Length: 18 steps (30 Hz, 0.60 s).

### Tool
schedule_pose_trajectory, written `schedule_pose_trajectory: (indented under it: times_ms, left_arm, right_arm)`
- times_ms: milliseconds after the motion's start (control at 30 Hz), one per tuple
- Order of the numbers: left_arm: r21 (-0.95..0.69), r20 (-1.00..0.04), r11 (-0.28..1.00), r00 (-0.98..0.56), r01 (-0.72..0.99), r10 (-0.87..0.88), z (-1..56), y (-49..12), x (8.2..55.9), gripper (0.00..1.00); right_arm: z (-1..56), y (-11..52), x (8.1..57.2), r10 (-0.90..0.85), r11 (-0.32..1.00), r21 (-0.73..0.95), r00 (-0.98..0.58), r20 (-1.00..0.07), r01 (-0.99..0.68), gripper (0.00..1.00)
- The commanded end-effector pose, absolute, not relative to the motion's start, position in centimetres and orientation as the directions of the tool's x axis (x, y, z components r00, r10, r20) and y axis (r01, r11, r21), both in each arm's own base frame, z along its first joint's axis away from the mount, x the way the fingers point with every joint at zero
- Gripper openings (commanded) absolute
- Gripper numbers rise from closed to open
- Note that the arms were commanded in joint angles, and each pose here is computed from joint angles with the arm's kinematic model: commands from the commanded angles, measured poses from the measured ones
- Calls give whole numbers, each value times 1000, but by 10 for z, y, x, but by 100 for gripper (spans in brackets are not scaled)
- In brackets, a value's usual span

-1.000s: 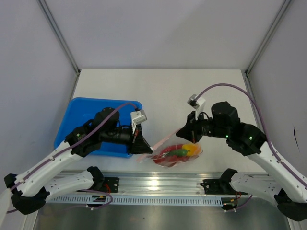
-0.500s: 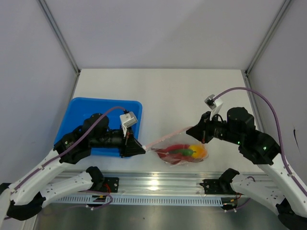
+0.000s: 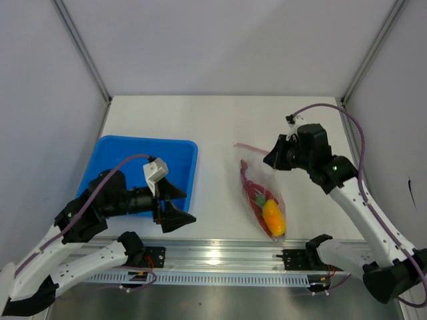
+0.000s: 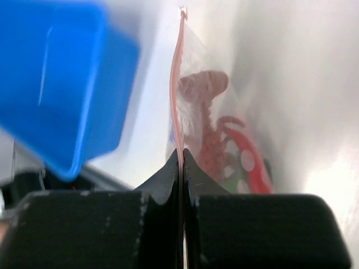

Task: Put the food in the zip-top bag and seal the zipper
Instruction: Place the zipper food storage bag at the center of the board.

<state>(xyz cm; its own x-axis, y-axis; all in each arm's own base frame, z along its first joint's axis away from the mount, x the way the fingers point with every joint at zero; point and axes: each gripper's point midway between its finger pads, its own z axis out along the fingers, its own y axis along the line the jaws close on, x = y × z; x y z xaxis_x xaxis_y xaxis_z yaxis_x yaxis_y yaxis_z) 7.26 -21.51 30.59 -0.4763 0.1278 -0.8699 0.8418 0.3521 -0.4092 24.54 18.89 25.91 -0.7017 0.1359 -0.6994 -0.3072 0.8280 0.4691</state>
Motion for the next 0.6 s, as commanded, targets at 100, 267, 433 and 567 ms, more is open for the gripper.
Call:
schedule_pose_trajectory:
  times_ms: [100, 267, 433, 567]
  left_arm:
    - [-420, -893, 303, -449, 855, 30, 323, -205, 59, 99]
    - [-453, -878, 291, -478, 843, 19, 315, -200, 50, 99]
    - [-467, -871, 285, -491, 837, 16, 312, -196, 46, 100]
    - [-469, -870, 283, -493, 837, 18, 313, -197, 46, 100]
  right_arm:
    - [237, 133, 334, 320, 835, 539, -700, -638, -109, 0]
    - [225, 110, 370, 342, 860, 508, -692, -636, -42, 0]
    - [259, 132, 383, 351, 821, 556, -651, -673, -131, 0]
    - [285, 151, 388, 298, 873, 465, -594, -747, -147, 0]
